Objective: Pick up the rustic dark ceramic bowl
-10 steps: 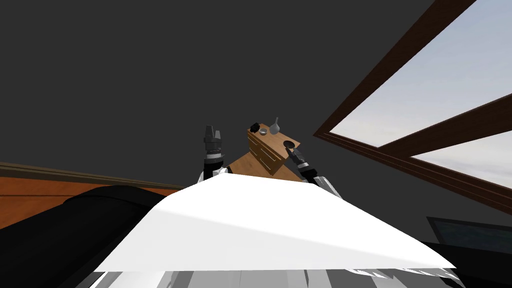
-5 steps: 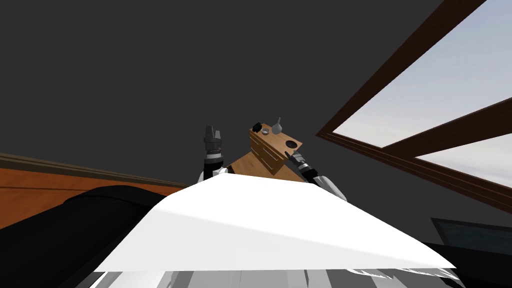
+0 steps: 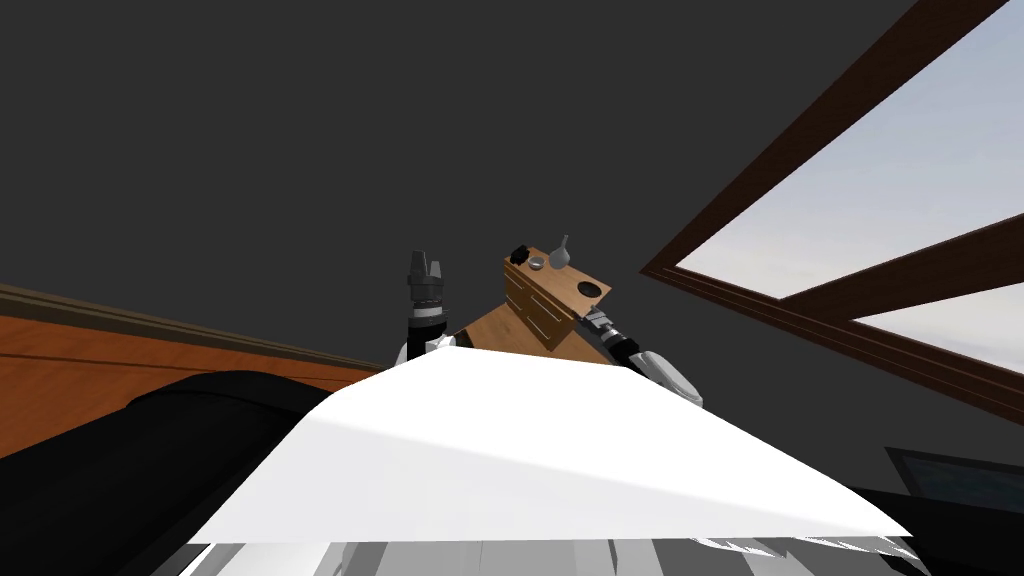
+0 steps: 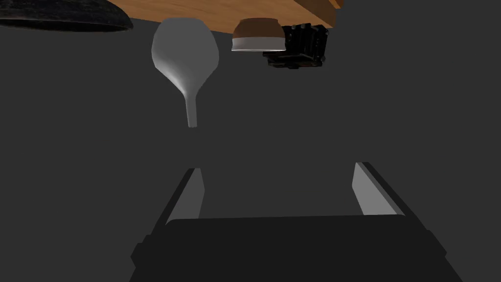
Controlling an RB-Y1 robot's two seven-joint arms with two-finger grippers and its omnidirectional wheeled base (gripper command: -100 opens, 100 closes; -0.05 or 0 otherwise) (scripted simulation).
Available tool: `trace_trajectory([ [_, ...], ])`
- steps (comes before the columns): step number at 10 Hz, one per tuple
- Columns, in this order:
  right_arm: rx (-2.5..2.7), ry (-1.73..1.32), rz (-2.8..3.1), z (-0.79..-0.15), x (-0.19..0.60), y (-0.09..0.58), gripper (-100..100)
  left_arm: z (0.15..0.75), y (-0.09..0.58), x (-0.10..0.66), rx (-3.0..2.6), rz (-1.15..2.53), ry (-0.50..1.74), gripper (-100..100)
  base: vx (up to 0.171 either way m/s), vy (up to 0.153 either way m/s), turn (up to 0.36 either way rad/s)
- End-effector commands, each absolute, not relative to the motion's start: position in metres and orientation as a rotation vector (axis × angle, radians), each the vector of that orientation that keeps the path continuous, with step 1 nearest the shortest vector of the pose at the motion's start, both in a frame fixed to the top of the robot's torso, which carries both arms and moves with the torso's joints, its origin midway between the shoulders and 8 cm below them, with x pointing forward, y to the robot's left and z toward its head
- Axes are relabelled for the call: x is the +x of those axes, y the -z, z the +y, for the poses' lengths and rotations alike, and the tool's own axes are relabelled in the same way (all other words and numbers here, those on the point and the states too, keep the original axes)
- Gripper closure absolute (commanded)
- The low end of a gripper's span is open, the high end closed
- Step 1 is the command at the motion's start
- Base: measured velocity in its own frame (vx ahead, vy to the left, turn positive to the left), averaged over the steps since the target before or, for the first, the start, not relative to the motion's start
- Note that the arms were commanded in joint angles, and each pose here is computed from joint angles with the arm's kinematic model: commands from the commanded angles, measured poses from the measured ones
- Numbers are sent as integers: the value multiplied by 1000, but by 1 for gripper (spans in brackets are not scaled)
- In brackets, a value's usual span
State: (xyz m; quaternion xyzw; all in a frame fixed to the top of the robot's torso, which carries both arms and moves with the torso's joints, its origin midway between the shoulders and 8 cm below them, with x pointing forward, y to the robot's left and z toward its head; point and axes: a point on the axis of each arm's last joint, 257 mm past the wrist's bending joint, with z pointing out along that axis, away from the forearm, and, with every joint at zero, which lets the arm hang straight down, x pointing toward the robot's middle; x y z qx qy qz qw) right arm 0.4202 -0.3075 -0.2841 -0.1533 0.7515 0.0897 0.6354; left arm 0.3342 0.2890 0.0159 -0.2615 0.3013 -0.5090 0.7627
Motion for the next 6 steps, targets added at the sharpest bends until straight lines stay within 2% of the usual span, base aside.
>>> trace_trajectory([
  [1,-426,-123,1748,-324,424,298,-100,289,-16,334,-569,655,1107,0,0,42,81],
  [6,-590,102,1833,-381,423,333,-100,289,-16,334,-569,655,1107,0,17,49,60],
])
